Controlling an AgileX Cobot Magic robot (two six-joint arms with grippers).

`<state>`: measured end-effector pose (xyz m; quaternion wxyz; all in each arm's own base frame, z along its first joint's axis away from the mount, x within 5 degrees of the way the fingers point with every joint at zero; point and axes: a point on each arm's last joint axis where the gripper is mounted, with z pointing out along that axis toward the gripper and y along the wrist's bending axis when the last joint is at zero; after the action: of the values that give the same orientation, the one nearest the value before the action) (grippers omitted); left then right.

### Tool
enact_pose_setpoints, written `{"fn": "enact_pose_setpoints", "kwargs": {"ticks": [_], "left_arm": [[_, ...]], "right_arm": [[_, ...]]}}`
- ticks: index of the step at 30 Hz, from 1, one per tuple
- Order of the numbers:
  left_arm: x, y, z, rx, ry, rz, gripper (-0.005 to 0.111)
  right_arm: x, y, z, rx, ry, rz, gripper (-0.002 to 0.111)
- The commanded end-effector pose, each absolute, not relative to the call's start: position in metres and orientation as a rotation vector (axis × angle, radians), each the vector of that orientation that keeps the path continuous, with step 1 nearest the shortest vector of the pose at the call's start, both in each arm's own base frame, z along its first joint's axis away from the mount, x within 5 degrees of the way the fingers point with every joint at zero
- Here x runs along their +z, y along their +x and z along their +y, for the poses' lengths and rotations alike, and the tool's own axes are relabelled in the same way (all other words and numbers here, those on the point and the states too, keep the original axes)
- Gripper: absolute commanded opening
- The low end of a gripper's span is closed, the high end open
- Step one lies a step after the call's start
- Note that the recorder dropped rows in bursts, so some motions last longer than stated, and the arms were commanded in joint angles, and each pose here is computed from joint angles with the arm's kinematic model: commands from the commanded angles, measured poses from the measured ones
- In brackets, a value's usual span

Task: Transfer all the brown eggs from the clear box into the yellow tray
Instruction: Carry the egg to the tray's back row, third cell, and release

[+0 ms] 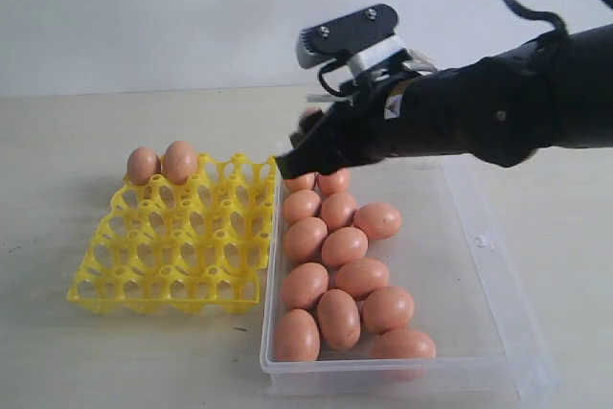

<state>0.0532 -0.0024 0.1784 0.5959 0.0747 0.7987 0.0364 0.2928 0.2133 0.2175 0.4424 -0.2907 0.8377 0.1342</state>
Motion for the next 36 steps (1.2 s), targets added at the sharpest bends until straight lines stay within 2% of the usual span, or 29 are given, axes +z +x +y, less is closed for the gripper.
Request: {"fn": "enact_pose_setpoints", "kwargs": {"ticks": [1, 5, 11, 19, 22, 28, 34, 36], "left_arm": [[0.181, 0.053, -0.003, 0.076, 0.16, 1.837, 0.0], [0.181, 0.053, -0.003, 0.076, 0.16, 1.837, 0.0], [0.181, 0.053, -0.003, 0.076, 0.16, 1.837, 0.0], [0.181, 0.053, -0.003, 0.076, 0.16, 1.837, 0.0], [0.181, 0.053, -0.003, 0.076, 0.16, 1.837, 0.0], [0.181, 0.053, -0.003, 0.076, 0.16, 1.837, 0.0], [0.181, 0.053, -0.003, 0.076, 0.16, 1.837, 0.0], [0.181, 0.053, -0.003, 0.076, 0.16, 1.837, 0.0]], "right_arm": [[0.206, 0.331, 0.25, 0.351, -0.7, 1.857, 0.0], [0.158, 0.369, 0.296, 0.371, -0.774, 1.852, 0.0], [0.115, 0.394, 0.324, 0.4, -0.762, 1.887, 0.0], [0.104, 0.402, 0.331, 0.381, -0.783, 1.943, 0.001], [0.103, 0.402, 0.33, 0.377, -0.788, 1.955, 0.011], [0.111, 0.402, 0.33, 0.38, -0.783, 1.944, 0.044], [0.126, 0.402, 0.33, 0.38, -0.78, 1.938, 0.055], [0.128, 0.402, 0.33, 0.381, -0.779, 1.935, 0.062]]}}
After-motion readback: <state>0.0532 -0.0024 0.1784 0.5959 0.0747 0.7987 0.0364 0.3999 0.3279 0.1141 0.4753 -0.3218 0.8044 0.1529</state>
